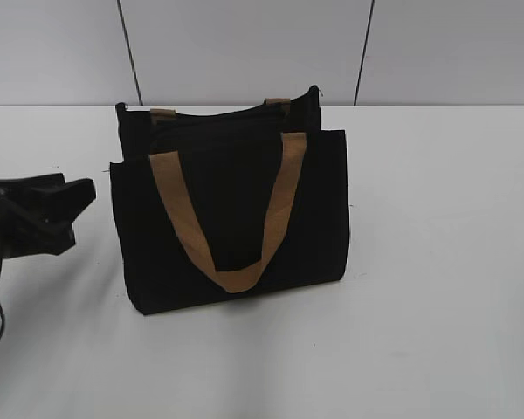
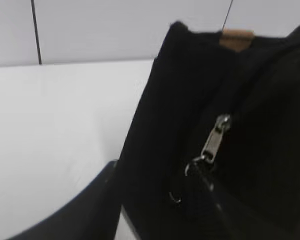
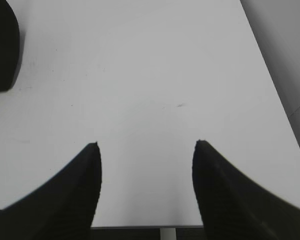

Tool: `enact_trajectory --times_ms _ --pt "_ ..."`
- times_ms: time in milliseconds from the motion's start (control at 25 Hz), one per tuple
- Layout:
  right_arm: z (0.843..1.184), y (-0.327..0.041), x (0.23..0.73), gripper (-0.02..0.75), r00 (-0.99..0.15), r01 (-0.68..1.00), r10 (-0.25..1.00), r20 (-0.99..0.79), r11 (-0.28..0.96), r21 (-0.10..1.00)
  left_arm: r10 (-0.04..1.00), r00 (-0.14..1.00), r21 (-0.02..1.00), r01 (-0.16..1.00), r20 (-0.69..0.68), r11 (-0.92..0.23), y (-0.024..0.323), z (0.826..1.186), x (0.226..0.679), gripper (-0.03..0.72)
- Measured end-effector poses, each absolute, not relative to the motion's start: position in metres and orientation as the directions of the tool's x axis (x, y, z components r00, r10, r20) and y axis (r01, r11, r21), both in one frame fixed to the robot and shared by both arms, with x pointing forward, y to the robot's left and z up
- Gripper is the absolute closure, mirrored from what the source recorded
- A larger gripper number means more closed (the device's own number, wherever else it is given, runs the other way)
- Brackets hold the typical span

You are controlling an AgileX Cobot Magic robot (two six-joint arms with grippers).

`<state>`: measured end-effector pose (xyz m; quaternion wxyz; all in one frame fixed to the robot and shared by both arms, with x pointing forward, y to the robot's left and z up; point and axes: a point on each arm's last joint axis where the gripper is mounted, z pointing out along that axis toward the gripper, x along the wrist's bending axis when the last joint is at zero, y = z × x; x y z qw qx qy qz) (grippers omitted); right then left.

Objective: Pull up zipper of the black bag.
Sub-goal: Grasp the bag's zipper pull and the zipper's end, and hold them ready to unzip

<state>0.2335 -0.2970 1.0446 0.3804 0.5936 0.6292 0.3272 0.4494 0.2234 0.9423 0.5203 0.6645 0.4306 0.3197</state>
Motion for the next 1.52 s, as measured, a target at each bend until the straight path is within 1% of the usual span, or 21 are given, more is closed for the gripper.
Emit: enact_trajectory --times_ms 200,320,480,640,840,1080,1200,1520 --pt "1.045 -0.297 0.233 0.286 -0.006 0.498 0.996 -0.09 0.081 0.863 0.902 0.429 0.933 0.342 -0.046 -0.114 0.221 0.91 0.455 0.383" --pt "1.045 -0.297 0.233 0.286 -0.006 0.498 0.996 -0.09 0.081 0.863 0.886 0.46 0.931 0.345 -0.059 -0.118 0.217 0.895 0.457 0.386" --pt "1.045 -0.297 0.233 0.286 -0.006 0.498 0.996 -0.09 0.081 0.863 0.872 0.486 0.948 0.304 -0.066 -0.098 0.214 0.886 0.459 0.386" --pt "1.045 -0.297 0.233 0.286 -0.006 0.498 0.996 -0.09 0.081 0.863 0.862 0.504 0.945 0.305 -0.053 -0.12 0.218 0.878 0.461 0.385" --pt "1.045 -0.297 0.233 0.286 -0.006 0.498 0.996 -0.09 0.081 0.863 0.807 0.589 0.956 0.254 -0.032 -0.147 0.214 0.879 0.473 0.349" --pt "1.045 -0.297 0.233 0.286 -0.006 0.498 0.996 -0.09 0.081 0.863 0.788 0.616 0.966 0.21 -0.008 -0.154 0.211 0.884 0.484 0.312" --pt "1.045 -0.297 0.233 0.286 -0.006 0.498 0.996 -0.09 0.081 0.863 0.781 0.624 0.965 0.204 0.001 -0.165 0.21 0.885 0.488 0.3" --pt "1.045 -0.297 0.233 0.286 -0.006 0.498 0.996 -0.09 0.081 0.863 0.757 0.652 0.942 0.233 0.032 -0.241 0.207 0.881 0.496 0.297"
